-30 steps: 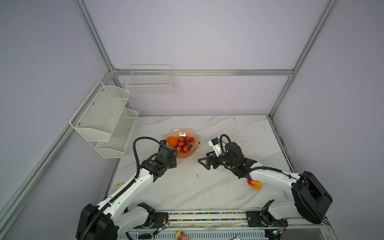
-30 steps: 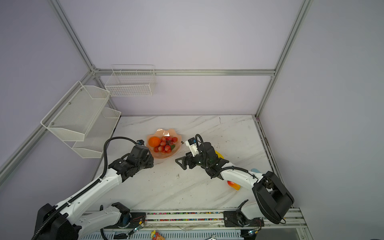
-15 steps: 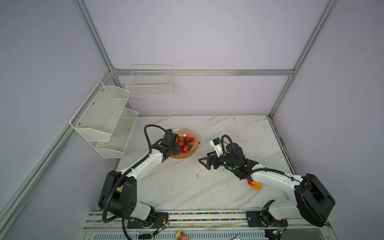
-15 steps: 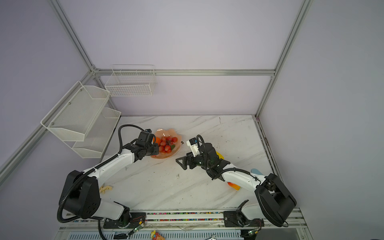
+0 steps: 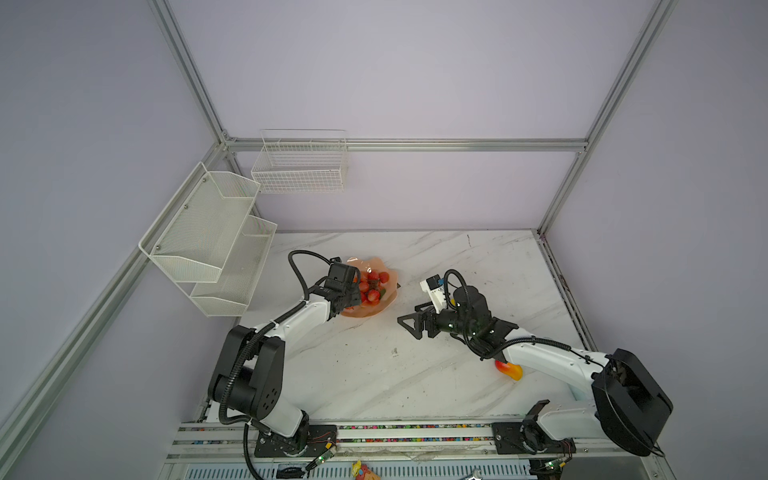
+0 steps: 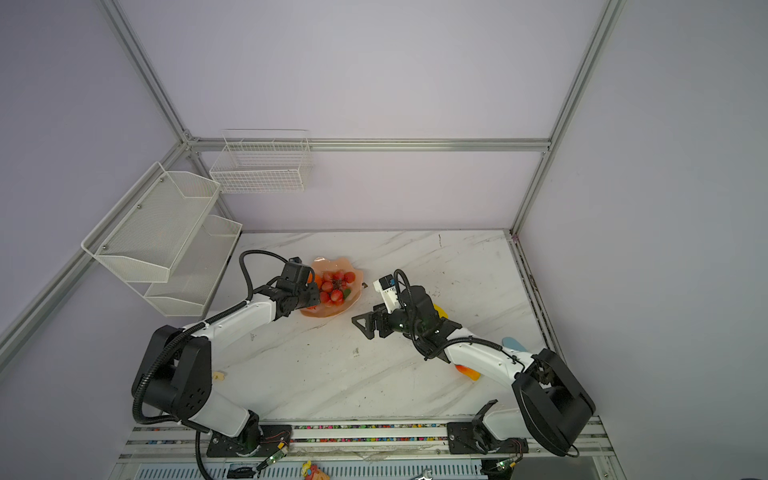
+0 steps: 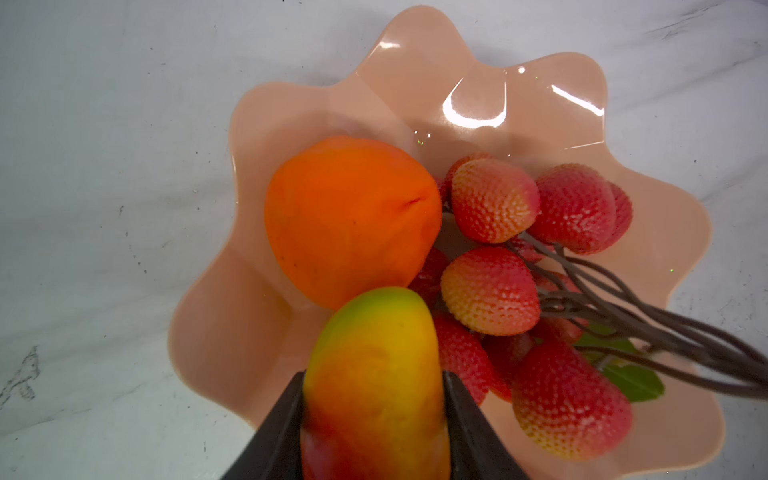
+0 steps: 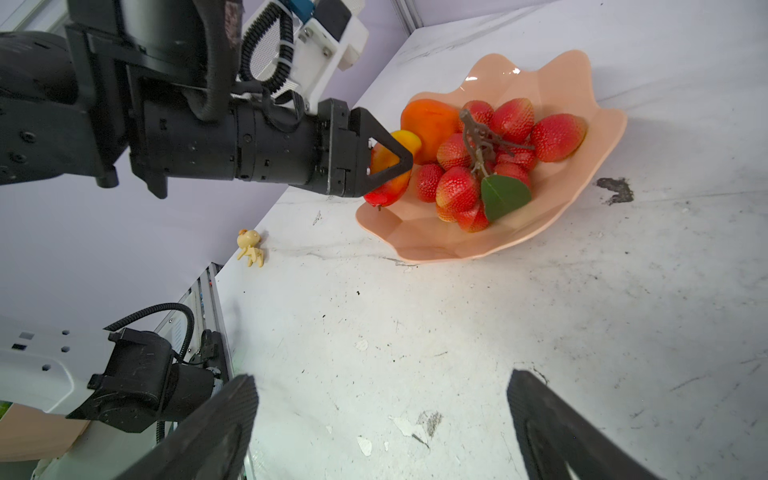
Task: Place and organize the fake fruits in the fruit bowl
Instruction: 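Carry the mango with the left gripper into the bowl and release, then lower the right gripper onto the yellow papaya while the left gripper withdraws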
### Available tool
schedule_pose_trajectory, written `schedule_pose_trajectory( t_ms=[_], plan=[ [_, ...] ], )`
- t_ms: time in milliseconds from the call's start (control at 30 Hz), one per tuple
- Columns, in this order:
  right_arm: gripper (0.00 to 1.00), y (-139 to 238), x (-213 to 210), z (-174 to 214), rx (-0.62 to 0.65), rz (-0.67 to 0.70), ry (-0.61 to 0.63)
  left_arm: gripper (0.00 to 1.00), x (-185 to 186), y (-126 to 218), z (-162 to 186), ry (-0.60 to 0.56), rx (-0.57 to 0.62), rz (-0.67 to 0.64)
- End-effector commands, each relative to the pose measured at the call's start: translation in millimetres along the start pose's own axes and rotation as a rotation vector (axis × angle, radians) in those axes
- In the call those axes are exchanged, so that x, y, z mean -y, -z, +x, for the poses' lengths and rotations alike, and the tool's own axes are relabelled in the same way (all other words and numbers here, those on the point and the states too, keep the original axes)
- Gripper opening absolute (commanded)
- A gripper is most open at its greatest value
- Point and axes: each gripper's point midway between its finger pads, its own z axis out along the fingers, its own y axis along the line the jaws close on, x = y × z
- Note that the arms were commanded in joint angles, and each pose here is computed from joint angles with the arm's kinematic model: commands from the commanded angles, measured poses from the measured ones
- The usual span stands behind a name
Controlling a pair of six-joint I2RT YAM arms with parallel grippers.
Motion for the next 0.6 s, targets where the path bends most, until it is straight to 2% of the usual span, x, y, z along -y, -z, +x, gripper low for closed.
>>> schedule_pose_trajectory(
  t_ms=[0, 300, 500, 567],
  plan=[
    [0.97, 5, -3, -5, 0.023, 0.002, -0.011, 0.41, 7, 4, -23, 0.051, 0.07, 0.026],
    [0.97, 7, 0, -7, 0.03, 0.027, -0.024, 0.61, 5, 5, -18, 0.054, 0.067, 0.027],
    [0.97, 12, 15, -6, 0.04, 0.086, -0.075, 0.66, 3, 16, -21, 0.057, 0.084, 0.032],
    [0.97, 19, 31, -10, 0.06, 0.157, -0.115, 0.66, 3, 25, -25, 0.058, 0.102, 0.041]
  ],
)
